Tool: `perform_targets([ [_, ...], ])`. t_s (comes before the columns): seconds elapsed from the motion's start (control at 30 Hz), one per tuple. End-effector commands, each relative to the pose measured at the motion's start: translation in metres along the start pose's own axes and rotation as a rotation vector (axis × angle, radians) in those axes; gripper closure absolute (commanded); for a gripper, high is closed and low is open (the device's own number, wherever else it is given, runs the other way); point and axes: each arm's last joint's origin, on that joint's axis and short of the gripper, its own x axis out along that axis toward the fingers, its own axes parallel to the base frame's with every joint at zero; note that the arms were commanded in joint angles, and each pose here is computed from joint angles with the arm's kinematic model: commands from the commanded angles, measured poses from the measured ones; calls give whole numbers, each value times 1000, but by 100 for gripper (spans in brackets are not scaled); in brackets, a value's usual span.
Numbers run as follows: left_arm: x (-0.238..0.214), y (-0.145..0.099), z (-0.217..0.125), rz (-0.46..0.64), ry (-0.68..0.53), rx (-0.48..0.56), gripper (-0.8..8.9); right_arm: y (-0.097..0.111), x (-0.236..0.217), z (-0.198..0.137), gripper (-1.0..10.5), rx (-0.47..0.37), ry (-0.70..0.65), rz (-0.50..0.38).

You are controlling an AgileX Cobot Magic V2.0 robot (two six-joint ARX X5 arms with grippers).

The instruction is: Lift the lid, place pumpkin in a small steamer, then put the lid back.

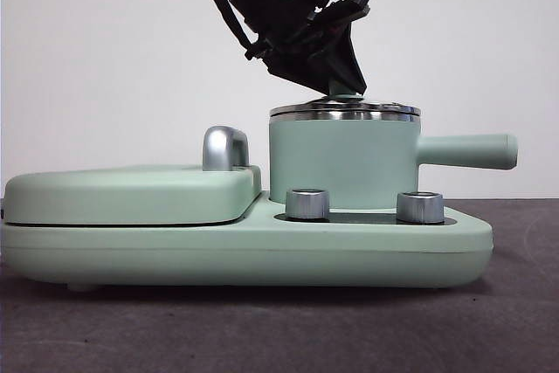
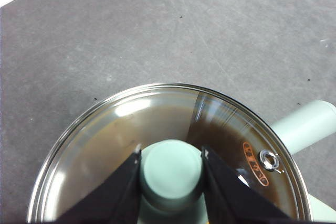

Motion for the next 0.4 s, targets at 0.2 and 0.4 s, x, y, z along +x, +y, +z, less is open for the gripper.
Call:
perform_targets([
  [0.2,8,-6,-3,-29,54,47,794,0,-1,2,402,10,-13,4],
  [0.4,8,-6,-2,-28,47,48,778,0,-1,2,402,10,-13,4],
])
